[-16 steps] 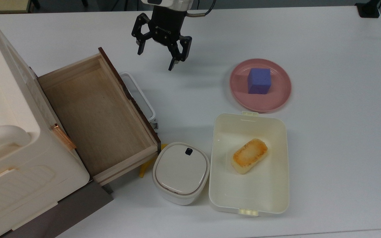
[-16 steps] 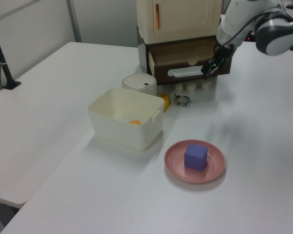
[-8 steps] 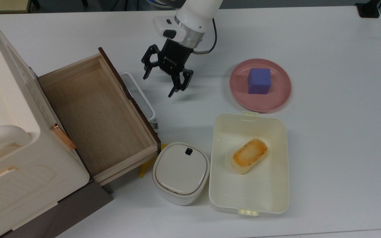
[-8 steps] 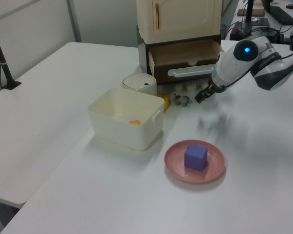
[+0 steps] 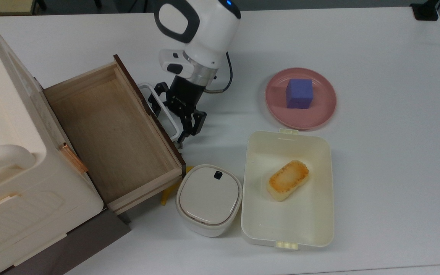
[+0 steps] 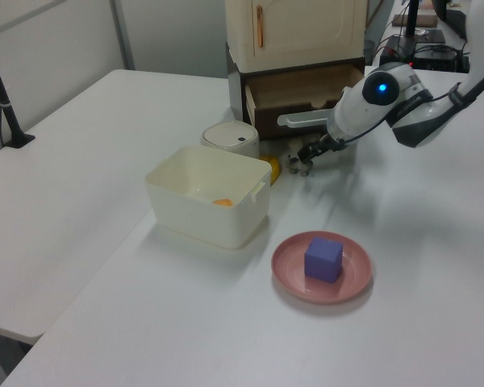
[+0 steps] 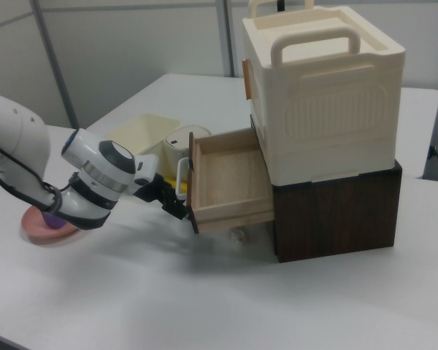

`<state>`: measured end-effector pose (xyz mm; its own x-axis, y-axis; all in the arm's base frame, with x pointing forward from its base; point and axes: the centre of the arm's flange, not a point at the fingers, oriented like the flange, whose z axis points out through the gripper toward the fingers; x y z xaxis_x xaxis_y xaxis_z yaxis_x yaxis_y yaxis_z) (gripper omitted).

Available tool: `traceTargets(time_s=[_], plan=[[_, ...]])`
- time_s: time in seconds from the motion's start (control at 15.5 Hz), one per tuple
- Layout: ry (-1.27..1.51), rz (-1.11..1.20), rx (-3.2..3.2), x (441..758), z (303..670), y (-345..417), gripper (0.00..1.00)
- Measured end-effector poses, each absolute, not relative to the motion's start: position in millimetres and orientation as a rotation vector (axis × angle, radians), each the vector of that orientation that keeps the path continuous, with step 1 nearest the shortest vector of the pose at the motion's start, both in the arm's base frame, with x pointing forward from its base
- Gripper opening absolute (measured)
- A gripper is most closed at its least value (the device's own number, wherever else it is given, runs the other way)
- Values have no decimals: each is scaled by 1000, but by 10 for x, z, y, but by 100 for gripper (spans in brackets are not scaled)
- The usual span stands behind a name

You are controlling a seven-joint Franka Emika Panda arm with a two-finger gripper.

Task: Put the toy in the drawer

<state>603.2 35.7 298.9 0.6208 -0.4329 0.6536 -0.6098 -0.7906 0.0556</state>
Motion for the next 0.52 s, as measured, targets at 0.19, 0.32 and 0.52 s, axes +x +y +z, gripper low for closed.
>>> traceTargets(time_s=[0.19,0.32,0.52], plan=[[-847,931,2575,6195,2855,378,100],[-843,939,2578,6293,2811,416,100],[-837,947,2583,6376,2771,461,98]])
